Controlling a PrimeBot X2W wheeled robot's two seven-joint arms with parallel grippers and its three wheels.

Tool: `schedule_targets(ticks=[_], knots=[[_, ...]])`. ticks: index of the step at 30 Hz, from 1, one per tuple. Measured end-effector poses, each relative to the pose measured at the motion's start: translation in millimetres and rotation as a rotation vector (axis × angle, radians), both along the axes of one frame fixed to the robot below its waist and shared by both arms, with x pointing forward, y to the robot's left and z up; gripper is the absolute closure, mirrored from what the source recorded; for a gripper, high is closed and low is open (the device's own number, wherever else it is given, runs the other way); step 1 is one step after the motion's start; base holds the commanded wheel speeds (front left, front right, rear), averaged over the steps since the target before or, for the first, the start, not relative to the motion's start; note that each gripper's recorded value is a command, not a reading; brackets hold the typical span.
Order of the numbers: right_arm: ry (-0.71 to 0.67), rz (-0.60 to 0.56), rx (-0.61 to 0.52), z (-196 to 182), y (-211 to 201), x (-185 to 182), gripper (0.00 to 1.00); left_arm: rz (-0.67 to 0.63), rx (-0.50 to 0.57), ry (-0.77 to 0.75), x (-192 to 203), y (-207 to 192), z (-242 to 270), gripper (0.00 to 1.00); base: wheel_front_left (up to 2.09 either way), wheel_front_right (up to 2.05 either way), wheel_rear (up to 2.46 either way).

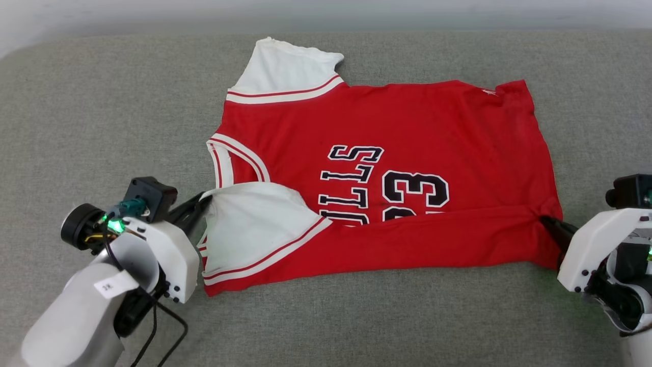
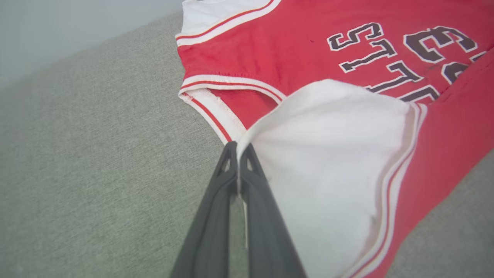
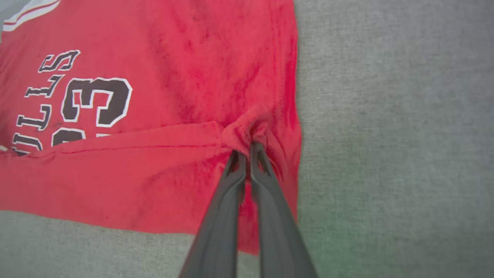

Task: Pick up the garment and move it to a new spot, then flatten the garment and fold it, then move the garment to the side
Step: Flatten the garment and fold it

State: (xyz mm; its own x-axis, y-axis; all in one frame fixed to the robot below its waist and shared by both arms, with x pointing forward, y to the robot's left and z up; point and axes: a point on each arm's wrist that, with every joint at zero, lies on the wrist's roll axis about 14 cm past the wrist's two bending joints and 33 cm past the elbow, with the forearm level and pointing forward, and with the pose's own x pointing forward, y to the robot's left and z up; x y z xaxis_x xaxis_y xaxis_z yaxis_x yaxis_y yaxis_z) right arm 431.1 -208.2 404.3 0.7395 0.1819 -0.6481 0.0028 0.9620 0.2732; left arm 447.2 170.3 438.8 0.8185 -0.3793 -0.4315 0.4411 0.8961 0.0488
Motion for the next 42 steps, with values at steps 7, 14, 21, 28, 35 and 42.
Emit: schedule_targets(ticks=[7, 14, 21, 28, 35, 42], knots=[[-0.085, 0.008, -0.059, 10, -2, 12, 0.00, 0.056, 0.016, -0.030, 13, 10, -3, 0.00, 0.00, 0.00, 0.00], [-0.204, 0.072, -0.158, 41, 1, 13, 0.00, 0.179, -0.106, -0.132, 11, 21, 23, 0.00, 0.00, 0.00, 0.00], [-0.184, 0.111, -0.255, 52, -8, -8, 0.00, 0.258, -0.199, -0.149, -14, 25, 36, 0.00, 0.00, 0.00, 0.00], [-0.119, 0.047, -0.216, 57, -16, -30, 0.00, 0.325, -0.248, -0.095, -45, 26, 38, 0.00, 0.00, 0.00, 0.00], [-0.071, 0.004, -0.200, 57, -18, -43, 0.00, 0.285, -0.247, 0.119, -83, 1, 7, 0.00, 0.00, 0.00, 0.00], [-0.055, -0.005, -0.189, 51, -14, -43, 0.00, 0.282, -0.198, 0.217, -88, -4, -18, 0.00, 0.00, 0.00, 0.00]])
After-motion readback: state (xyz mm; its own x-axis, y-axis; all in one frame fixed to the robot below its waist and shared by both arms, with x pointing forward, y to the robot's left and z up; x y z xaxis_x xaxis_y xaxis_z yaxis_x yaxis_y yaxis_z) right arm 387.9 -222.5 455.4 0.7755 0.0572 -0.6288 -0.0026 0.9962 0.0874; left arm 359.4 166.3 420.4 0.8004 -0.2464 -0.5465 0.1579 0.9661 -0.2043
